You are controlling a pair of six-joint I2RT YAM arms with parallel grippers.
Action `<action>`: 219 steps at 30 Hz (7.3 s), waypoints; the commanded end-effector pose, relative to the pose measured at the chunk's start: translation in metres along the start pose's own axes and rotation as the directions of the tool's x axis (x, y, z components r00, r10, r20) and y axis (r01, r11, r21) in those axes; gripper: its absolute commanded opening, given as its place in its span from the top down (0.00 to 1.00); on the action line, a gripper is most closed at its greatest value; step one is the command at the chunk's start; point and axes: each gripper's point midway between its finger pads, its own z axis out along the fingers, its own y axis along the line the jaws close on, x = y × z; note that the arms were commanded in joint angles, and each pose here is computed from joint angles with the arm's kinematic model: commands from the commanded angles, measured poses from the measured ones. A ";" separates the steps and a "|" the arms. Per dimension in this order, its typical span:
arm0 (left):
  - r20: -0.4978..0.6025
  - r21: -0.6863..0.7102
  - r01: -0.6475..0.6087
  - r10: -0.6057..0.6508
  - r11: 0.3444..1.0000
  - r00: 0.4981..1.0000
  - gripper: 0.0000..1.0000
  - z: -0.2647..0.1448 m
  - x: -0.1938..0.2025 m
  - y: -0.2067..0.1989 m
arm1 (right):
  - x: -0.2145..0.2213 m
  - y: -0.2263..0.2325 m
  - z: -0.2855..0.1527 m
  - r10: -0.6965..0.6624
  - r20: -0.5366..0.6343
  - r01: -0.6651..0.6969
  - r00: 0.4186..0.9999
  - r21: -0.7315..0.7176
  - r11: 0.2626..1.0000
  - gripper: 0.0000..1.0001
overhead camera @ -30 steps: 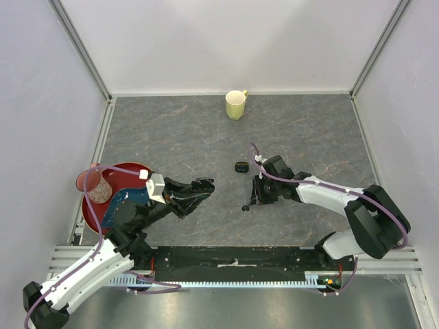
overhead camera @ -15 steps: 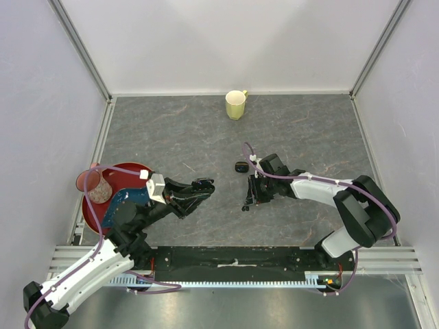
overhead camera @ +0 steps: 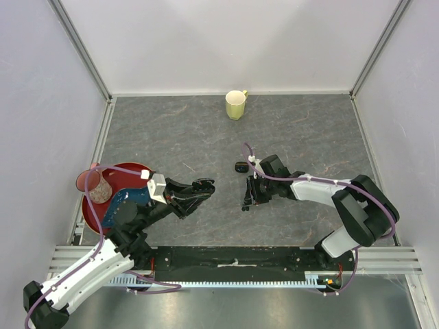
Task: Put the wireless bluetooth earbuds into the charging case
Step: Pick up the earbud from the center of the board.
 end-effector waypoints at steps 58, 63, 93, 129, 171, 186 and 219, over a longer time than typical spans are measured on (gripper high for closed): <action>0.020 0.026 0.058 -0.058 0.998 0.998 0.98 0.001 -0.003 -0.007 | 0.044 0.000 0.003 0.204 0.042 -0.208 0.978 0.111 0.972 0.68; 0.029 0.018 0.061 -0.062 0.998 0.998 0.98 -0.001 -0.003 -0.005 | 0.048 0.004 0.003 0.231 0.052 -0.236 0.972 0.107 0.966 0.73; 0.026 0.014 0.072 -0.073 0.997 0.997 0.98 -0.003 -0.002 -0.006 | -0.001 0.062 -0.020 -0.083 0.112 0.076 0.990 0.064 0.995 0.60; 0.134 -0.150 0.031 -0.011 0.988 0.991 0.98 -0.024 -0.022 0.017 | 0.026 0.093 0.013 -0.173 0.073 0.166 0.982 0.084 0.982 0.64; 0.126 -0.164 0.059 -0.038 0.985 0.991 0.98 -0.027 -0.013 0.021 | 0.022 0.063 0.010 -0.271 0.028 0.256 0.962 0.250 0.934 0.76; 0.107 -0.145 0.051 -0.035 0.988 0.994 0.98 -0.026 -0.009 0.018 | -0.001 0.074 -0.008 -0.272 0.135 0.231 0.953 0.257 0.938 0.99; -0.060 0.260 -0.134 0.155 0.956 0.986 0.98 -0.007 0.005 -0.041 | -0.022 0.243 -0.253 -0.648 0.347 0.735 0.678 -0.312 0.601 1.00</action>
